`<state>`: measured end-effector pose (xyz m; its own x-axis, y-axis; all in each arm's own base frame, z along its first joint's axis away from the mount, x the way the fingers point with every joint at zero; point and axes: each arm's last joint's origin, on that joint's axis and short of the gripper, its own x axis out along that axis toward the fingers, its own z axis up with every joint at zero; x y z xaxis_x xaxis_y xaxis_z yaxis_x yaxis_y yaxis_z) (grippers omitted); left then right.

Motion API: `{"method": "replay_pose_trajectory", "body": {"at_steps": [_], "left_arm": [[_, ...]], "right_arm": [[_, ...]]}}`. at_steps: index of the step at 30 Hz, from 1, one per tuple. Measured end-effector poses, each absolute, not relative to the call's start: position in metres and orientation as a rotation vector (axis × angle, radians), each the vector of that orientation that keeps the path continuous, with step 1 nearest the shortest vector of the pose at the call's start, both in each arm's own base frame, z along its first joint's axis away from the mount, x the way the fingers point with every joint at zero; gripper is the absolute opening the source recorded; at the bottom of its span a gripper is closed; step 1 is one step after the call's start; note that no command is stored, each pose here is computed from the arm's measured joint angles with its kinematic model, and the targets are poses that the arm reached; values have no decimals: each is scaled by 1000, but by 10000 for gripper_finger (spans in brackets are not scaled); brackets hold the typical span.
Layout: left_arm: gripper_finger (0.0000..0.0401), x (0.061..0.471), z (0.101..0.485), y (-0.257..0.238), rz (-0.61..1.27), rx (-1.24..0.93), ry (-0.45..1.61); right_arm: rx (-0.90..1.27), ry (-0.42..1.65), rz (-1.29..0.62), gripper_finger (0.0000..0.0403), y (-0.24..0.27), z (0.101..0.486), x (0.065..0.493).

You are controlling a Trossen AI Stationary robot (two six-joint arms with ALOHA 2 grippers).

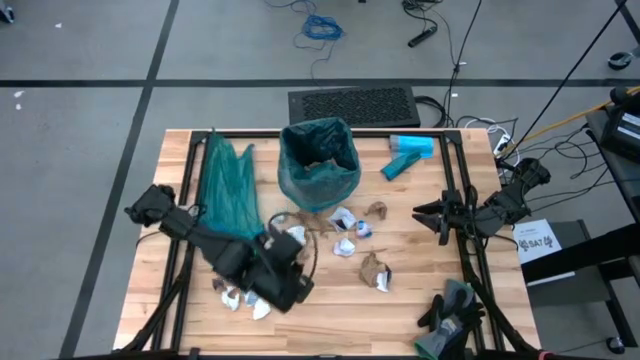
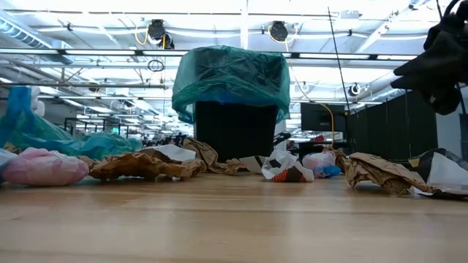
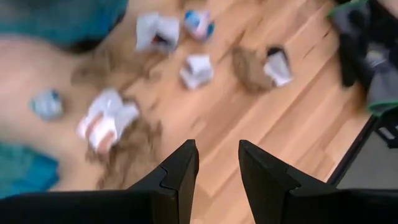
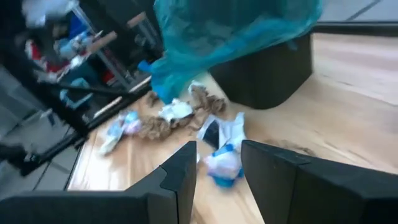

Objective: Place trash/remove bag and relplace
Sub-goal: Put the white paper into the blue trash bag inside the black trash bin

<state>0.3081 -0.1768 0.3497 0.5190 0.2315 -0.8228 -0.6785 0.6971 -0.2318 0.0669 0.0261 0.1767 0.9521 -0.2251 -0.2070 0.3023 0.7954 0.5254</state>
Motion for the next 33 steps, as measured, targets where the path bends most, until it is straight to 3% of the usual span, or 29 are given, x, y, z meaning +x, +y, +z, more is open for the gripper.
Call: {"method": "replay_pose_trajectory", "body": {"at_steps": [8,16,27,33], "left_arm": [[121,282,310,-207,647,-612,971],[121,256,255,-215,810,-697,1201],[121,236,202,-224,916,-843,1165],[121,223,193,-226,989,-888,1145]], "right_arm": [[761,162,-128,120,32,182,69],[865,168,-120,120,32,182,69],[943,185,-139,103,34,180,71],[956,204,-154,100,36,179,73]]}}
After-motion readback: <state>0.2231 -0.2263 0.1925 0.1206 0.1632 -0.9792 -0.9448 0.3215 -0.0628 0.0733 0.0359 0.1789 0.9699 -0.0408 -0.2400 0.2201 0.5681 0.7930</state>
